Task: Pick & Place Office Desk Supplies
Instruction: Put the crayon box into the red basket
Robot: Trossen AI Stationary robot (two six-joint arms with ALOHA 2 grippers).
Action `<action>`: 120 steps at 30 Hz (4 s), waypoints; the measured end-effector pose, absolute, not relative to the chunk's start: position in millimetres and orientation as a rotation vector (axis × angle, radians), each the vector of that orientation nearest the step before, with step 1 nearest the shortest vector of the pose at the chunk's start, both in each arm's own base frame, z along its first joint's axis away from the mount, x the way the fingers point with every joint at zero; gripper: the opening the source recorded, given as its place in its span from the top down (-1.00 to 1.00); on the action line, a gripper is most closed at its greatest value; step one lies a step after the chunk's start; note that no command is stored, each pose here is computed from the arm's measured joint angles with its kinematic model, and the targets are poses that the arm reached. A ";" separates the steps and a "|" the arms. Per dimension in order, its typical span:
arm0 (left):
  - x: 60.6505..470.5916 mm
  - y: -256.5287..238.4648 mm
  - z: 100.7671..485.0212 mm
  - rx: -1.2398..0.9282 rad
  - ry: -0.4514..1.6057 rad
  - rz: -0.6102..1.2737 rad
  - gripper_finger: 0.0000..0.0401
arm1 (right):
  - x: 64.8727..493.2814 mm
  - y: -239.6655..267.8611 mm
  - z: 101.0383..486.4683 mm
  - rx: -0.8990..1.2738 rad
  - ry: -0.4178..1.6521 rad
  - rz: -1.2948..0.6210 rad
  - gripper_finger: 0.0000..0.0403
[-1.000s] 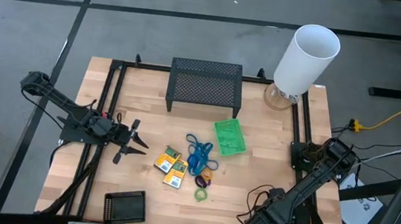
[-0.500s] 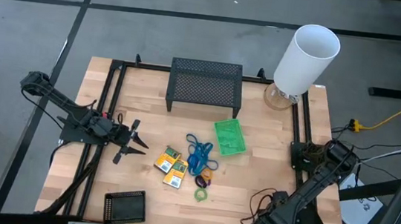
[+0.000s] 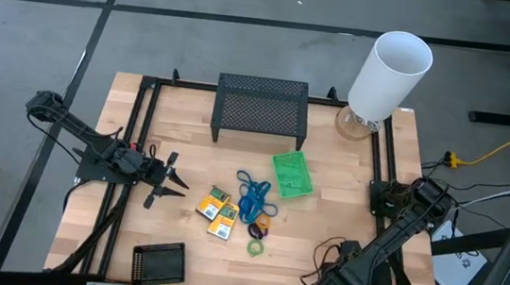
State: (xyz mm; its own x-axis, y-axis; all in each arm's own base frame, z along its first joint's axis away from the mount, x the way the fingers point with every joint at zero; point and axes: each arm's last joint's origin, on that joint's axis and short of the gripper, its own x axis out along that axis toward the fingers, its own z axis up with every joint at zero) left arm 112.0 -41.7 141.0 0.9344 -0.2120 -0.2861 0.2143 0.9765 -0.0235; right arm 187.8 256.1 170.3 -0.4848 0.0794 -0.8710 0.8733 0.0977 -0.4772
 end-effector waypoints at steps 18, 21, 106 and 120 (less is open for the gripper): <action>113.5 -42.1 147.1 -0.029 0.231 -0.213 0.44 | 296.6 216.8 205.3 1.002 0.677 -0.934 0.18; 113.4 -42.1 146.6 -0.031 0.236 -0.211 0.44 | 309.1 205.4 204.7 0.977 0.781 -0.890 0.18; 213.2 -30.3 87.2 -0.056 0.582 -0.303 0.88 | 437.5 119.6 128.5 1.225 0.638 -0.594 0.18; 224.0 -31.8 84.2 -0.038 0.573 -0.309 0.88 | 433.3 139.3 129.8 1.328 0.661 -0.561 0.17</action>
